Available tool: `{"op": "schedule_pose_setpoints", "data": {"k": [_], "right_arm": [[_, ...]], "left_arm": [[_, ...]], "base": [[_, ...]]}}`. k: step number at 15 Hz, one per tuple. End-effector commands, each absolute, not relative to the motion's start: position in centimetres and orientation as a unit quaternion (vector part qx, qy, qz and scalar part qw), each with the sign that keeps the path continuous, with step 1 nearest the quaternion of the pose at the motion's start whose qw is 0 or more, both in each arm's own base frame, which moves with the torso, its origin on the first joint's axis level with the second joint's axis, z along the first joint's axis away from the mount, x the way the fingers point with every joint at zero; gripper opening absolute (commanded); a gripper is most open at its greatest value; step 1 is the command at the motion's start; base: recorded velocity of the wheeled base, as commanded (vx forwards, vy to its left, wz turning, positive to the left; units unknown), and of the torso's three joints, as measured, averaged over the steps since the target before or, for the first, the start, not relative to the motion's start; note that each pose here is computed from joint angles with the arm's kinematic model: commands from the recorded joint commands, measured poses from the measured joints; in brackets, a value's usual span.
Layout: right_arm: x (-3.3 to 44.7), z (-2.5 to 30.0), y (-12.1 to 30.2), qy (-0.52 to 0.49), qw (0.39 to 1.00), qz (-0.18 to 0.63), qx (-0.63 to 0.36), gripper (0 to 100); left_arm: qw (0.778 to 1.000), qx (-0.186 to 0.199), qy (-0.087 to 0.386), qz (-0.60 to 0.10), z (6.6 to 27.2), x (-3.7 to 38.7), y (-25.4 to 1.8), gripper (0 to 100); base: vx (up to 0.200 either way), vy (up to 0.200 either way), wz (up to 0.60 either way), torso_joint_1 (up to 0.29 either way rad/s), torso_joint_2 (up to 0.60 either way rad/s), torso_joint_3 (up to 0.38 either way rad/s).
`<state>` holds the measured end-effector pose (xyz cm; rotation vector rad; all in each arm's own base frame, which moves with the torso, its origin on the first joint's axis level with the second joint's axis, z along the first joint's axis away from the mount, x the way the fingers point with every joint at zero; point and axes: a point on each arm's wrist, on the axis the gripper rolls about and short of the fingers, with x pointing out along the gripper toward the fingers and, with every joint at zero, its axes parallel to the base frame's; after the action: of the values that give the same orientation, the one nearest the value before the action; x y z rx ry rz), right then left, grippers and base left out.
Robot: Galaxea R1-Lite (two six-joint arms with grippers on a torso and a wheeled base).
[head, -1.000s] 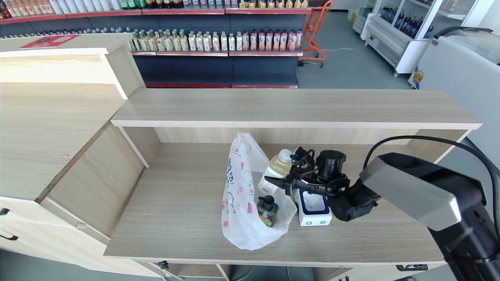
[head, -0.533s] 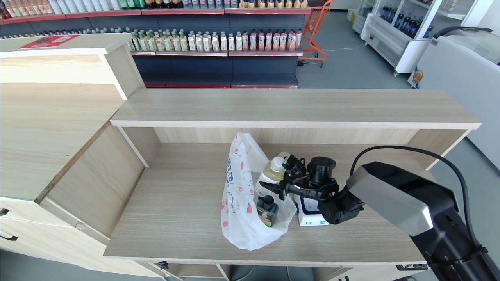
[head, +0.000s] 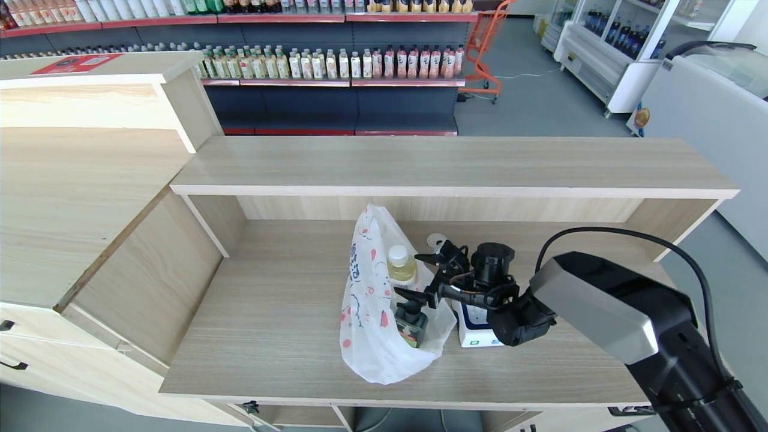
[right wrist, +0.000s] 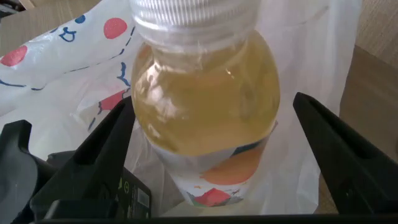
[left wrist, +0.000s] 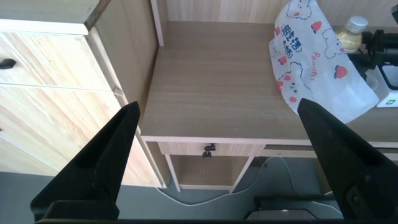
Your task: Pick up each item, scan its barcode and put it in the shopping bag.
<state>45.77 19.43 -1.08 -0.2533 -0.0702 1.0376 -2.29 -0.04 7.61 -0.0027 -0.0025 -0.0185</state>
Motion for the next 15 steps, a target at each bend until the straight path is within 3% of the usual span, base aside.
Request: {"op": "schedule_pose_setpoints", "data": {"k": [1, 5, 8, 12, 14, 15], "right_arm": [[45.8, 0.6, 18.9, -0.038, 0.864, 0.489, -0.111, 100], [44.0, 7.6, 16.6, -0.002, 0.88, 0.475, 0.016, 100], [39.6, 12.6, 11.8, 0.024, 0.894, 0.441, 0.067, 100], [29.8, 16.4, 5.2, 0.068, 0.919, 0.378, 0.086, 100], [22.3, 17.3, 1.7, 0.108, 0.949, 0.285, 0.082, 100], [16.7, 16.9, 0.2, 0.13, 0.972, 0.187, 0.065, 100]], "left_arm": [[1.0, -0.002, -0.002, -0.009, 7.6, -2.3, 0.0, 100], [1.0, -0.002, -0.002, -0.009, 7.6, -2.3, 0.0, 100], [1.0, -0.002, -0.002, -0.009, 7.6, -2.3, 0.0, 100], [1.0, -0.002, -0.002, -0.009, 7.6, -2.3, 0.0, 100], [1.0, -0.002, -0.002, -0.009, 7.6, -2.3, 0.0, 100], [1.0, -0.002, -0.002, -0.009, 7.6, -2.3, 0.0, 100]], "base": [[0.0, 0.0, 0.0, 0.0, 0.0, 0.0], [0.0, 0.0, 0.0, 0.0, 0.0, 0.0], [0.0, 0.0, 0.0, 0.0, 0.0, 0.0], [0.0, 0.0, 0.0, 0.0, 0.0, 0.0], [0.0, 0.0, 0.0, 0.0, 0.0, 0.0], [0.0, 0.0, 0.0, 0.0, 0.0, 0.0]]}}
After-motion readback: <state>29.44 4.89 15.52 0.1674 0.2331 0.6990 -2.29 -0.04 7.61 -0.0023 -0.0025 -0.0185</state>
